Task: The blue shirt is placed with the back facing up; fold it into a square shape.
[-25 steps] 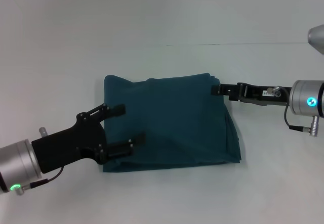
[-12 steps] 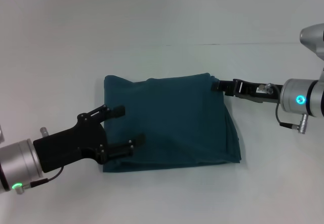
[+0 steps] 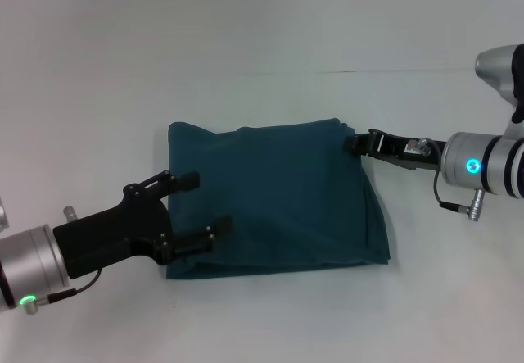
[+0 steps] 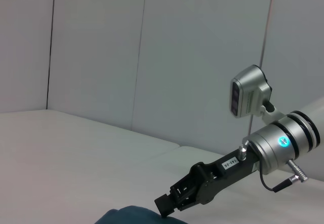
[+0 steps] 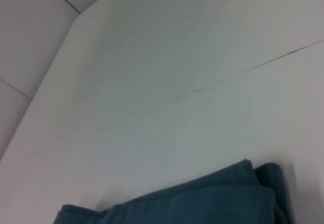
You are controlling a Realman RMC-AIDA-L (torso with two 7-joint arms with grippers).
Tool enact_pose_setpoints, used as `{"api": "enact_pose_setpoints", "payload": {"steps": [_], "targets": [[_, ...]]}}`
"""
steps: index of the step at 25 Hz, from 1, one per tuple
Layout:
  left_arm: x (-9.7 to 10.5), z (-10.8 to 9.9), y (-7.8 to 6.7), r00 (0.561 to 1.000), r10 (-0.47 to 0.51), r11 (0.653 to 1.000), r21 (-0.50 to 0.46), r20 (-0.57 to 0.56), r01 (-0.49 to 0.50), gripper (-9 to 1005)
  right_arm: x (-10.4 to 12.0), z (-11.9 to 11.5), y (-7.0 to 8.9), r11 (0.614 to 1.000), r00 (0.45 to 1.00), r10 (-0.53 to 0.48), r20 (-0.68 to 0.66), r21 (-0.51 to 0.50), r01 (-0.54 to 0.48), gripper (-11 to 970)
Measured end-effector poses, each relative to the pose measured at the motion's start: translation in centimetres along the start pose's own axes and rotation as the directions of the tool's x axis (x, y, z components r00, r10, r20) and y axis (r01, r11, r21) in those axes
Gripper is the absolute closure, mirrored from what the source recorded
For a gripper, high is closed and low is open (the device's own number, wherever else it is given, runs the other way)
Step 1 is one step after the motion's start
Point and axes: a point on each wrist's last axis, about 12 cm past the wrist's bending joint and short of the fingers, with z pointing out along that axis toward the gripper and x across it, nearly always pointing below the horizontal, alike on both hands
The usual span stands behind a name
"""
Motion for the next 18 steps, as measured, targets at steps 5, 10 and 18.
{"api": "enact_pose_setpoints", "payload": {"steps": [5, 10, 18], "targets": [[0.00, 0.00, 0.00, 1.000, -0.001, 1.000, 0.000, 0.000, 0.001, 105, -0.22, -0.57, 0.01, 0.999, 1.000, -0.031, -0.006, -0.034, 0.031, 732], [0.00, 0.03, -0.01, 1.000, -0.003, 1.000, 0.001, 0.000, 0.003, 105, -0.60, -0.92, -0.22, 0.999, 1.000, -0.024, -0.006, -0.032, 0.024, 655], [-0.07, 0.09, 0.02, 1.000, -0.002, 1.000, 0.003, 0.001, 0.002, 105, -0.40, -0.74, -0.45, 1.000, 1.000, -0.006, -0.008, -0.006, 0.006, 428]]}}
